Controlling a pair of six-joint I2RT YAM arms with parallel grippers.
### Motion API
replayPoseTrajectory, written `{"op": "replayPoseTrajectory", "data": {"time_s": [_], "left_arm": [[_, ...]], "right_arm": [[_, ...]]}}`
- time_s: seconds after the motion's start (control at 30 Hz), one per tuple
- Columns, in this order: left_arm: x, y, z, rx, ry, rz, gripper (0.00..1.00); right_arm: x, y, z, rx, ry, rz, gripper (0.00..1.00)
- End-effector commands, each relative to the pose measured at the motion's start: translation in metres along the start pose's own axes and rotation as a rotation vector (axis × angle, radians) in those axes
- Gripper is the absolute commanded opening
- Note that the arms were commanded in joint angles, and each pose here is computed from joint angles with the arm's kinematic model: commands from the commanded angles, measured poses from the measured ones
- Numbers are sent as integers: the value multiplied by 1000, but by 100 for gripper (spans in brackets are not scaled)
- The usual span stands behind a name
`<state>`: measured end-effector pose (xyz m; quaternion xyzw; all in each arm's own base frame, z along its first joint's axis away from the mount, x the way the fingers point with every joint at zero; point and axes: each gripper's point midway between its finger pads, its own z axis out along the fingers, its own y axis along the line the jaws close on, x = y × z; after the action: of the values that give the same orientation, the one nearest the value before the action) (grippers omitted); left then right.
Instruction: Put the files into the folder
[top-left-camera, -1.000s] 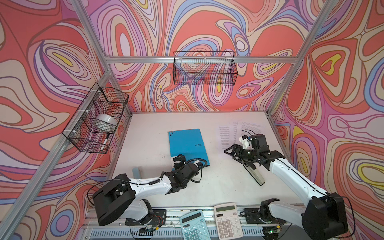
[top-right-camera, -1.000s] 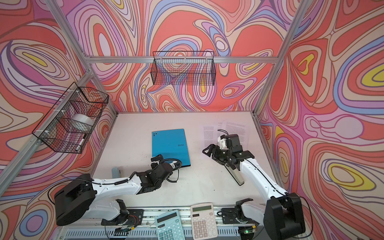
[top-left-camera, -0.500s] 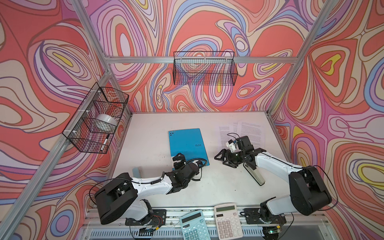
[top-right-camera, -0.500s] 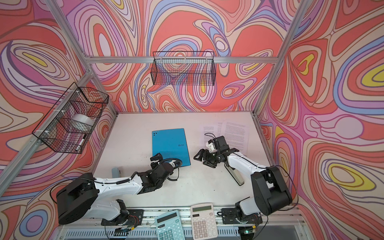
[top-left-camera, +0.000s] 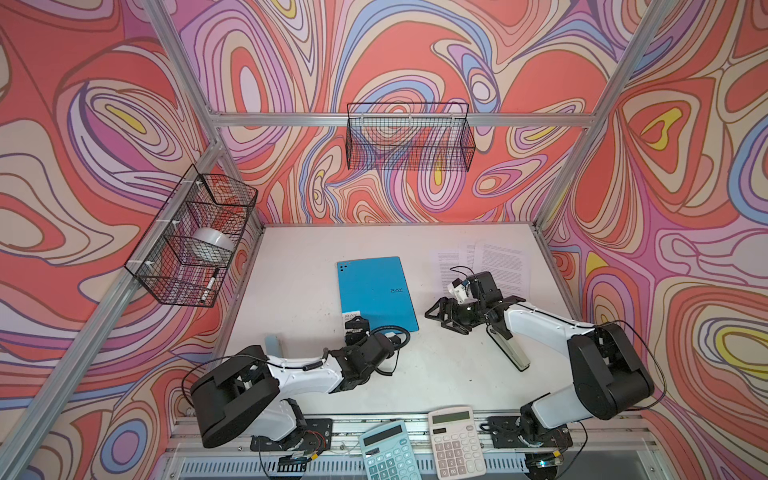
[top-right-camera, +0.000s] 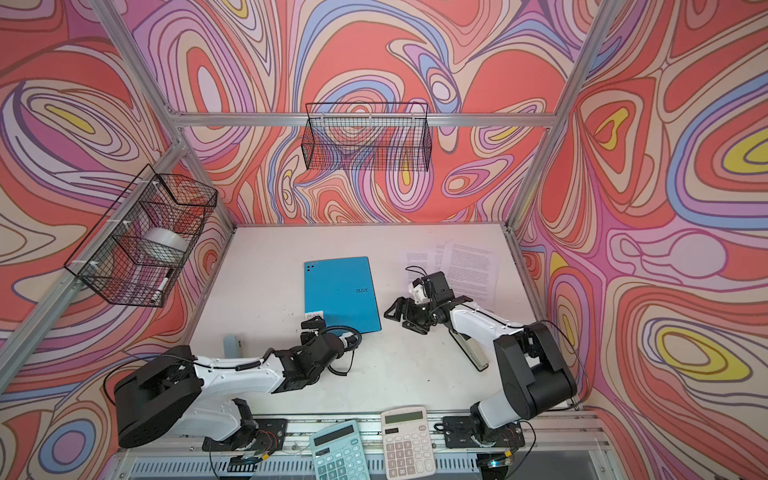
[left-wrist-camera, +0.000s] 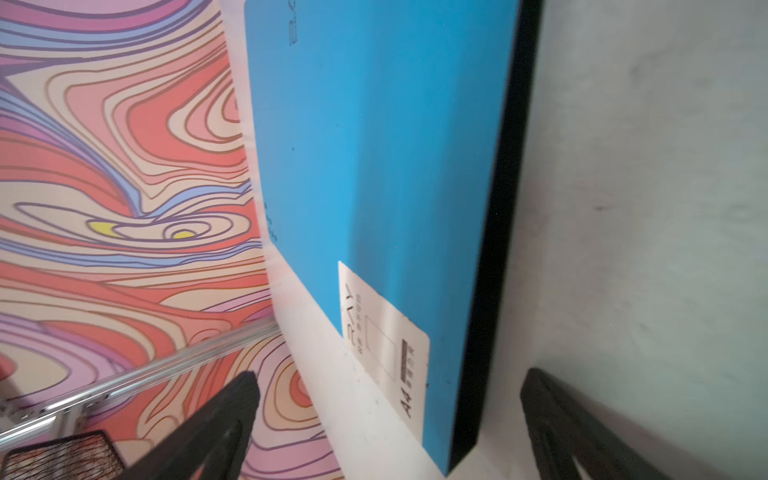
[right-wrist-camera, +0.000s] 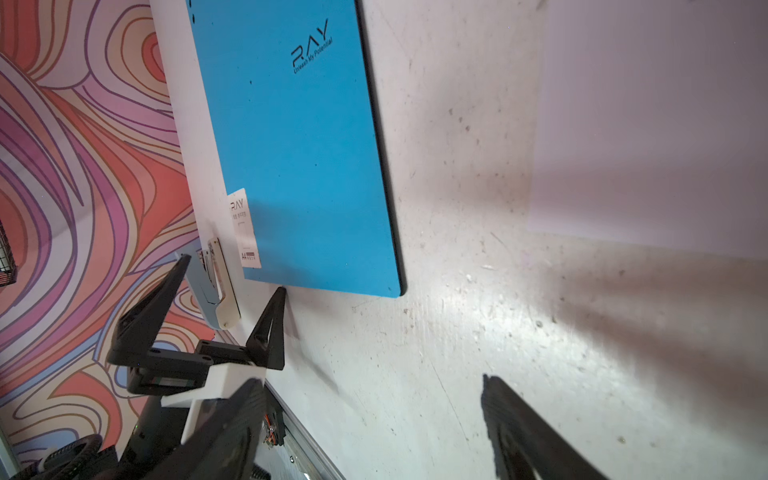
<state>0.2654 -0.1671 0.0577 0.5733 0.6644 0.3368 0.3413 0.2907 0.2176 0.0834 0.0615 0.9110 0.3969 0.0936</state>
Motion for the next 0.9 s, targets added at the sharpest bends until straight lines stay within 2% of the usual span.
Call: {"op": "replayPoseTrajectory", "data": {"time_s": [0.0,0.2,0.87], "left_arm": [[-4,14,3,-95,2,0,100],[-5,26,2,-168,-3,-32,100],[-4,40,2,-255,19,-105,100]], "right_arm": [[-10,14,1,-31,-16,-32,86],[-11,15,6,-39,-4,-42,86],[-12,18,34,-67,77,-79,86]]}}
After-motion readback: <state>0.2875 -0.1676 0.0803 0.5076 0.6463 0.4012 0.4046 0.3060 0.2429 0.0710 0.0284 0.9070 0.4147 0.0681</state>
